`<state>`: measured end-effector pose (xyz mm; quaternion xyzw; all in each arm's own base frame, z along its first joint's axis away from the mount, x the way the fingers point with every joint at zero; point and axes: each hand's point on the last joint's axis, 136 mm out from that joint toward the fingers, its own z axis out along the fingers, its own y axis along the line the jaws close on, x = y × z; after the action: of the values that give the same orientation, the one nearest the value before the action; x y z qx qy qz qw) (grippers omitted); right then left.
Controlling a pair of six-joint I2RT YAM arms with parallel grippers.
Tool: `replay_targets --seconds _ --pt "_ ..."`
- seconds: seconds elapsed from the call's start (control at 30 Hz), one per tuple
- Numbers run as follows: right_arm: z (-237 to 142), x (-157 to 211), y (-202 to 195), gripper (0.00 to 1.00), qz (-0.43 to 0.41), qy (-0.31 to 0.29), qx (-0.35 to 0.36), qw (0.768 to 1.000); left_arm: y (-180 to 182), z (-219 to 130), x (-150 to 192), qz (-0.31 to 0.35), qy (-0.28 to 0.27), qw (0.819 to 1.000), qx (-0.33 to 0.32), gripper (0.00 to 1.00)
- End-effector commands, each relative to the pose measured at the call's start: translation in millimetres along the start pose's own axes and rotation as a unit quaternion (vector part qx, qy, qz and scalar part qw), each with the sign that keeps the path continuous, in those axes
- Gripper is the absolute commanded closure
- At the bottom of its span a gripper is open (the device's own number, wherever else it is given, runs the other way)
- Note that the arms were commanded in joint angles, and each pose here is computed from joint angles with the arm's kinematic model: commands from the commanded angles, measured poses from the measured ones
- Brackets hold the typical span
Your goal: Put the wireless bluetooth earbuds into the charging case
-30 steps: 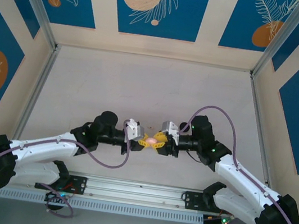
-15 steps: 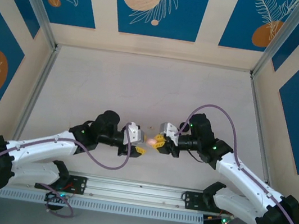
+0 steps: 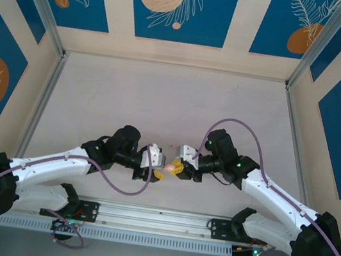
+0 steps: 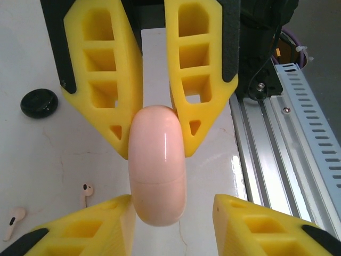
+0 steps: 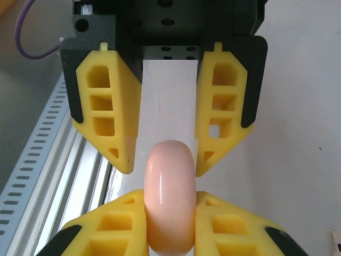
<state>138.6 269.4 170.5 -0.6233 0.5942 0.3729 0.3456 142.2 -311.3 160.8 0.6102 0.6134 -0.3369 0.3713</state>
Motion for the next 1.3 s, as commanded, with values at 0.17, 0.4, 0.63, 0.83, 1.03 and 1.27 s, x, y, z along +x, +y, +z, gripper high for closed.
replay_targets --seconds 0.17,0.4,0.63,0.83,1.03,1.27 --pt "4 -19 2 0.83 -0.034 -0.024 -0.022 0.999 1 -2 -16 0.012 -0.024 1.0 0.008 0.59" --pt "7 -23 0 0.83 -0.037 -0.029 -0.024 0.999 3 -2 -15 0.009 -0.023 1.0 0.002 0.73" --pt "5 -21 -8 0.61 -0.023 -0.022 -0.001 0.999 3 -6 -13 0.011 -0.021 1.0 -0.009 0.78" --pt "0 -18 -25 0.57 0.002 -0.02 0.04 0.999 3 -9 -15 0.012 -0.028 0.999 -0.013 0.79" --pt "-13 -20 -36 0.57 0.015 -0.038 0.067 0.997 2 -9 -11 0.009 -0.024 1.0 -0.015 0.79" --pt "-20 -22 -40 0.57 0.03 -0.06 0.072 0.995 2 -9 -12 0.009 -0.029 0.999 -0.015 0.8"
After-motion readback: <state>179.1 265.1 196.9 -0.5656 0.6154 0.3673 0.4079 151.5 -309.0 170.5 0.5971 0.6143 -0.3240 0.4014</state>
